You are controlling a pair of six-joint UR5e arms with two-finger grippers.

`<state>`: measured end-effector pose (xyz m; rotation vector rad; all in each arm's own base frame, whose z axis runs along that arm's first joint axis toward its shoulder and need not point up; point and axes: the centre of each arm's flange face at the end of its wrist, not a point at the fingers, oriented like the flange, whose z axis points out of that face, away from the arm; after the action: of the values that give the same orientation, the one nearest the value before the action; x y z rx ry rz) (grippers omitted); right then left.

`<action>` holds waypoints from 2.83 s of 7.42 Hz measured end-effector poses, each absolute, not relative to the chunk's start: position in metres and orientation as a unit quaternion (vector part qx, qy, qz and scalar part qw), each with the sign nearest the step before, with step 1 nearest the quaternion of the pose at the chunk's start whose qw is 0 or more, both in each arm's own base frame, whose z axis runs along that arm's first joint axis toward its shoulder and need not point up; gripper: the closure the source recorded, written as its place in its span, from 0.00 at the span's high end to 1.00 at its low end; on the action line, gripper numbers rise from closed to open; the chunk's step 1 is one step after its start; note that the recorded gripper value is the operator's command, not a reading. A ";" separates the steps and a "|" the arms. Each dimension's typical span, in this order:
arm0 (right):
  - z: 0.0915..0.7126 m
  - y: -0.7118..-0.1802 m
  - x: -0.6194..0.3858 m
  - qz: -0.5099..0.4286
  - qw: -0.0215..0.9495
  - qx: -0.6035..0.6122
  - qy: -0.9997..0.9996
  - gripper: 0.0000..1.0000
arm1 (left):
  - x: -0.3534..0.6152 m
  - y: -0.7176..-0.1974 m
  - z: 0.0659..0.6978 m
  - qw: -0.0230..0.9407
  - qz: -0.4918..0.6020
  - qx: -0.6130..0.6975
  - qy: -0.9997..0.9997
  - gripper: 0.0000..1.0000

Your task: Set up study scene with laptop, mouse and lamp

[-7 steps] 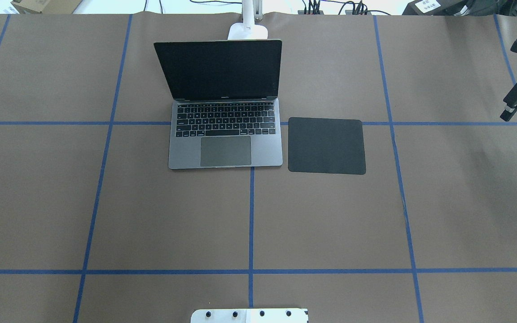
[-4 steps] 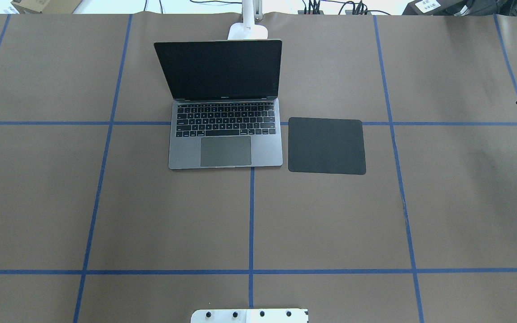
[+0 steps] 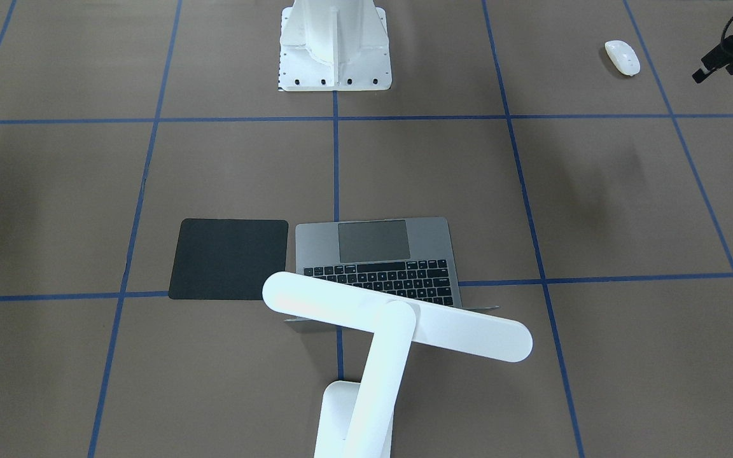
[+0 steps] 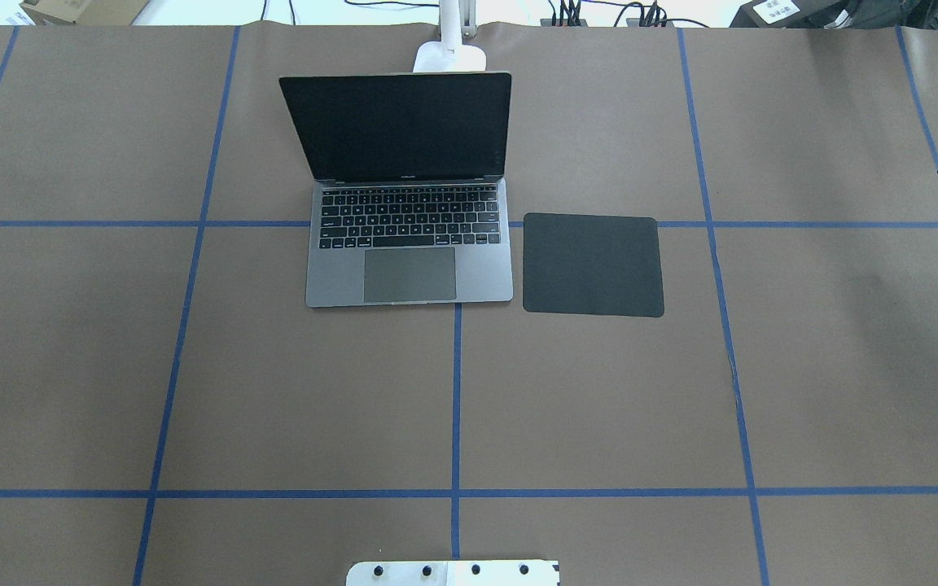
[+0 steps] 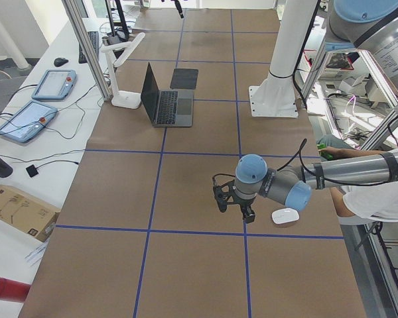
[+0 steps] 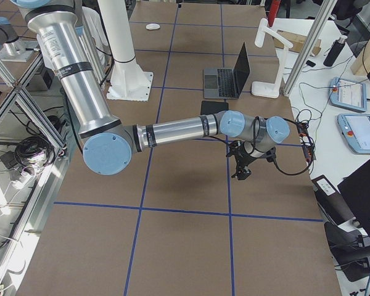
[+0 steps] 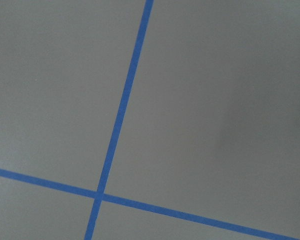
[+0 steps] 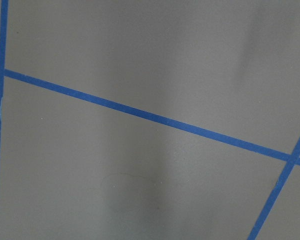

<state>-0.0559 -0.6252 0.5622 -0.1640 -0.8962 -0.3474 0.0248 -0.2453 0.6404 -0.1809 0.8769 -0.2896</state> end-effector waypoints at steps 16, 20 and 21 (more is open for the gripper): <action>0.545 -0.616 -0.072 -0.174 0.879 -0.071 -0.438 0.99 | 0.170 -0.127 0.683 0.911 -0.151 -0.144 0.357 0.99; 0.541 -0.615 -0.077 -0.178 0.877 -0.069 -0.441 0.99 | 0.143 -0.109 0.684 0.914 -0.132 -0.150 0.352 0.99; 0.540 -0.614 -0.079 -0.178 0.876 -0.068 -0.444 0.99 | 0.137 -0.109 0.684 0.914 -0.130 -0.149 0.353 0.99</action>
<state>-0.0785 -0.6143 0.5401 -0.1430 -0.9257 -0.3719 0.1373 -0.1090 0.6839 -0.3067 0.7272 -0.2682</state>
